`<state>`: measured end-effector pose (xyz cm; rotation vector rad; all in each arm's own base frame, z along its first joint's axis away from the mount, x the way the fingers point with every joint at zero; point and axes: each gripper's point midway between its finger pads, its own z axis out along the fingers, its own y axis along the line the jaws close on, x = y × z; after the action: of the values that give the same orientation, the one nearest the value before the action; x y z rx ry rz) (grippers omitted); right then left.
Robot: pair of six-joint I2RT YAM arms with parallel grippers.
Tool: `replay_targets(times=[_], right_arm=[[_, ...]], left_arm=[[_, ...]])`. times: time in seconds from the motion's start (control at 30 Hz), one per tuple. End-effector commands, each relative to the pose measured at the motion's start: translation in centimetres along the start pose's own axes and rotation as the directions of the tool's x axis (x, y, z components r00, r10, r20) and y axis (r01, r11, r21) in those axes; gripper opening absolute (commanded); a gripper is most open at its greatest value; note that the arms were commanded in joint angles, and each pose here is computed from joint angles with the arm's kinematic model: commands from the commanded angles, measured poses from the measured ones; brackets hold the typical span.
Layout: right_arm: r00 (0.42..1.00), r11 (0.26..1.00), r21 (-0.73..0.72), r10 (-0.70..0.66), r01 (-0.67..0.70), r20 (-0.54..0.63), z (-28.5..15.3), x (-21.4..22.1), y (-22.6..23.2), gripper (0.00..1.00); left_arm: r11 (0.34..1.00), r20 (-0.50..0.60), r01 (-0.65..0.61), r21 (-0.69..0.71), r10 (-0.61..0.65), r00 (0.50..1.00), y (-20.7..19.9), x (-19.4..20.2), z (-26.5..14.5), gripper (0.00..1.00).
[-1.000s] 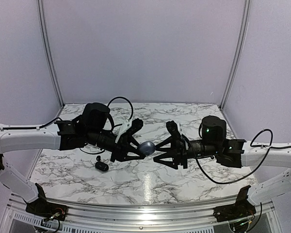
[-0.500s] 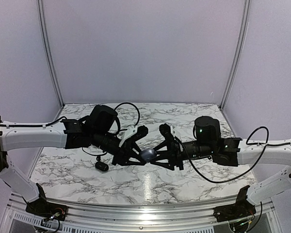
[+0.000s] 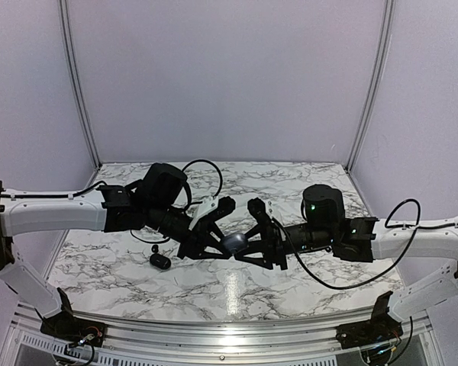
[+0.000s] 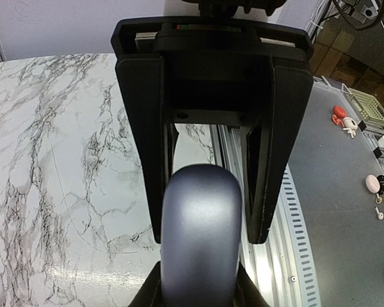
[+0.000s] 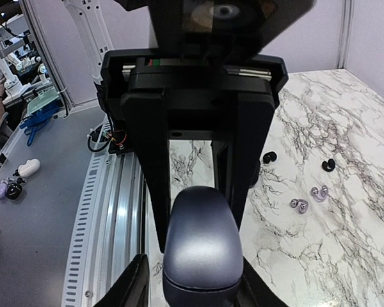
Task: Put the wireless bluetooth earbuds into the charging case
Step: Pass from the left arm to the right, then open the charging case.
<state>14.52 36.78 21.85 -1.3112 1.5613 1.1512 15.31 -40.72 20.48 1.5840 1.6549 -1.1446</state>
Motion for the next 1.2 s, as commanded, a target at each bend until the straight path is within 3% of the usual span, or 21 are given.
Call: replay_targets(times=[0.0,0.27,0.3,0.43,0.6,0.7,0.87,1.17], right_arm=[[0.999,1.0,-0.005,-0.029,0.029,0.03,0.2,-1.8,0.2,0.4],[0.999,1.0,-0.007,-0.029,0.029,0.033,0.1,-1.7,0.3,0.23],[0.999,1.0,-0.008,-0.03,0.031,0.035,0.1,-1.8,0.3,0.2],[0.998,0.999,0.002,-0.033,0.033,0.045,-0.1,-1.8,0.3,0.14],[0.996,0.999,0.008,-0.048,0.048,0.072,-0.8,-1.8,0.5,0.1],[0.995,0.998,0.026,-0.065,0.063,0.08,-1.1,-1.7,0.3,0.07],[0.994,0.996,0.048,-0.08,0.077,0.072,-1.3,-1.4,0.0,0.05],[0.994,0.995,0.036,-0.09,0.088,0.066,-1.1,-1.3,0.1,0.03]], left_arm=[[1.0,0.0,-0.017,0.018,0.017,1.0,-0.4,-0.7,0.2,0.03],[1.0,-0.007,-0.02,0.004,0.02,1.0,-0.1,-0.6,0.4,0.04],[1.0,-0.007,-0.022,-0.001,0.022,1.0,-0.1,-0.6,0.3,0.11],[0.998,-0.006,-0.036,-0.042,0.035,0.999,0.3,-0.6,-0.1,0.52],[0.985,0.045,-0.062,-0.159,0.07,0.997,0.9,-1.0,-1.9,0.71],[0.968,0.123,-0.079,-0.238,0.11,0.986,1.1,-2.2,-3.5,0.98],[0.944,0.284,-0.038,-0.329,0.137,0.949,1.2,-4.0,-5.8,0.99],[0.979,0.28,-0.019,-0.202,0.077,0.957,0.6,-3.7,-3.4,0.99]])
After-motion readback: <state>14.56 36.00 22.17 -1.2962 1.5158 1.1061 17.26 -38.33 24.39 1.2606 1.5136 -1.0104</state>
